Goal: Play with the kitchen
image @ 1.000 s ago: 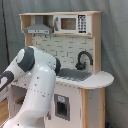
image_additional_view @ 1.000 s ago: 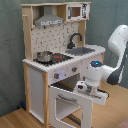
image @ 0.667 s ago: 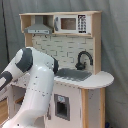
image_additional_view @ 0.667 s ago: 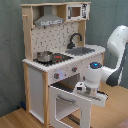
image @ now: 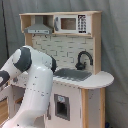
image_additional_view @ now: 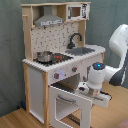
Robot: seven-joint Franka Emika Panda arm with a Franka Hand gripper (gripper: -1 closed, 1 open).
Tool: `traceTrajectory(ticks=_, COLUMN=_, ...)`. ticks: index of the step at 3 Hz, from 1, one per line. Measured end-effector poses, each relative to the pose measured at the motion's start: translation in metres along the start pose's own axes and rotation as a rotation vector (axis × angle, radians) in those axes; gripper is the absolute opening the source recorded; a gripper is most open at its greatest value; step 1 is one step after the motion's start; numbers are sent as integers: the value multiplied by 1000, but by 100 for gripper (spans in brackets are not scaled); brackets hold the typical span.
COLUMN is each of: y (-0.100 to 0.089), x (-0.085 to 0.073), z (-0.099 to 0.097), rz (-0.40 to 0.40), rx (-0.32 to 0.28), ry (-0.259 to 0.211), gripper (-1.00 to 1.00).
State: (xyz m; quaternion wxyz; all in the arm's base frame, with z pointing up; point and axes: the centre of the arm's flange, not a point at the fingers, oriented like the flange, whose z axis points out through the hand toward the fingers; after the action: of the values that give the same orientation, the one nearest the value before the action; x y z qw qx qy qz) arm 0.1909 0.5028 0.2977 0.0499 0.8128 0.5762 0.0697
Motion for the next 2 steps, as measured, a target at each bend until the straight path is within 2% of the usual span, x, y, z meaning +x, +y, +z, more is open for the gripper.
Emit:
traceTrajectory(ticks=1, y=-2, x=-1, z=-2, rz=3, rx=-8, ry=-4, gripper=100)
traceTrajectory(ticks=2, y=-5, x=-3, z=-9, rz=13, rx=-35, ry=-20, gripper=100)
